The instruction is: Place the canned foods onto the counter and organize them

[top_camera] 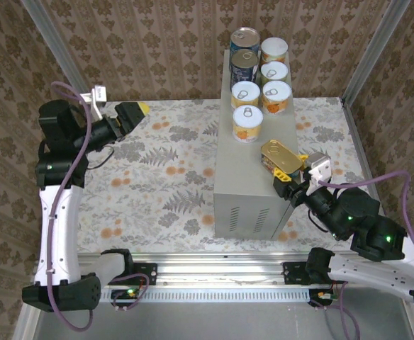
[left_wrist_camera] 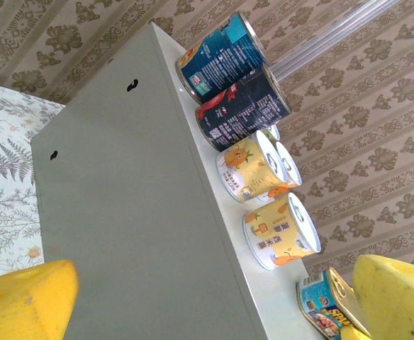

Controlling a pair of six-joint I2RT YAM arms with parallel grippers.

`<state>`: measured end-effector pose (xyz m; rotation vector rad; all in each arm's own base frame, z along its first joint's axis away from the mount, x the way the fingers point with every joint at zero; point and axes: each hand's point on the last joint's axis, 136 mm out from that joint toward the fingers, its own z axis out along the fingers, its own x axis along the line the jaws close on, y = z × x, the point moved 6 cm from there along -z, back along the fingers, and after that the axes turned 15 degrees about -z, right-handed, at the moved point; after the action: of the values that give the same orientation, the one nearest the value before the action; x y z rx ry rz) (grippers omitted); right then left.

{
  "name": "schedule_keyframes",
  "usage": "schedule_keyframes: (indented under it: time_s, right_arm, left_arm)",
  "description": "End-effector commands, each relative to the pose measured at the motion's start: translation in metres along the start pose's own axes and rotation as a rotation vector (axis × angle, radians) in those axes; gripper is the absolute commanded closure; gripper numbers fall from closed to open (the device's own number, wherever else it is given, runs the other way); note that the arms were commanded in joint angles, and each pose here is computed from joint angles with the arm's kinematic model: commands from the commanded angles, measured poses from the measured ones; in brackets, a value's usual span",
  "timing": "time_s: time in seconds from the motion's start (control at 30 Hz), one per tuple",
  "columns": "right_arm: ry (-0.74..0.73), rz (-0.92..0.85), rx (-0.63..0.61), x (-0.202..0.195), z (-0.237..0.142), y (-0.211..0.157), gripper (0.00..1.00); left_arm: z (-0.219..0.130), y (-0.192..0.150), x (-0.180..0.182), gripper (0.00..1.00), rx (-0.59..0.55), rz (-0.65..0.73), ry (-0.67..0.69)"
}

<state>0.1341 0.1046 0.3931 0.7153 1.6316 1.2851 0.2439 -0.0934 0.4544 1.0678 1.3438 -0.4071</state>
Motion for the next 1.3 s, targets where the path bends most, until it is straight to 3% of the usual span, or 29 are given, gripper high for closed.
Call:
schedule_keyframes:
  time_s: [0.0, 0.27, 0.63, 0.87, 1.03, 1.17, 1.27]
  right_arm:
    - [-0.054, 0.038, 0.031, -0.007, -0.002, -0.007, 0.39]
    - [-0.054, 0.026, 0.081, -0.007, -0.001, -0.011, 0.35]
    - [-0.076, 0.043, 0.078, -0.015, -0.009, -0.008, 0.13]
    - [-0.087, 0.052, 0.070, -0.021, -0.015, -0.005, 0.08]
    - [-0.135, 0.028, 0.095, -0.027, -0.016, -0.009, 0.07]
    - [-0.183, 0.017, 0.055, -0.032, -0.014, 0.000, 0.21]
    - [-0.213, 0.001, 0.039, -0.034, -0.010, 0.007, 0.22]
  left_arm:
    - [0.000, 0.003, -0.008, 0.00, -0.014, 0.064, -0.019]
    - [0.003, 0.004, -0.005, 0.00, -0.013, 0.059, -0.018]
    - [0.013, 0.004, -0.003, 0.00, 0.010, 0.056, -0.016]
    - [0.026, 0.003, 0.001, 0.00, 0.033, 0.061, -0.006]
    - [0.030, 0.004, 0.003, 0.00, 0.036, 0.057, -0.002]
    - [0.032, 0.006, 0.005, 0.00, 0.040, 0.059, -0.002]
    - [0.034, 0.006, 0.007, 0.00, 0.041, 0.057, 0.002]
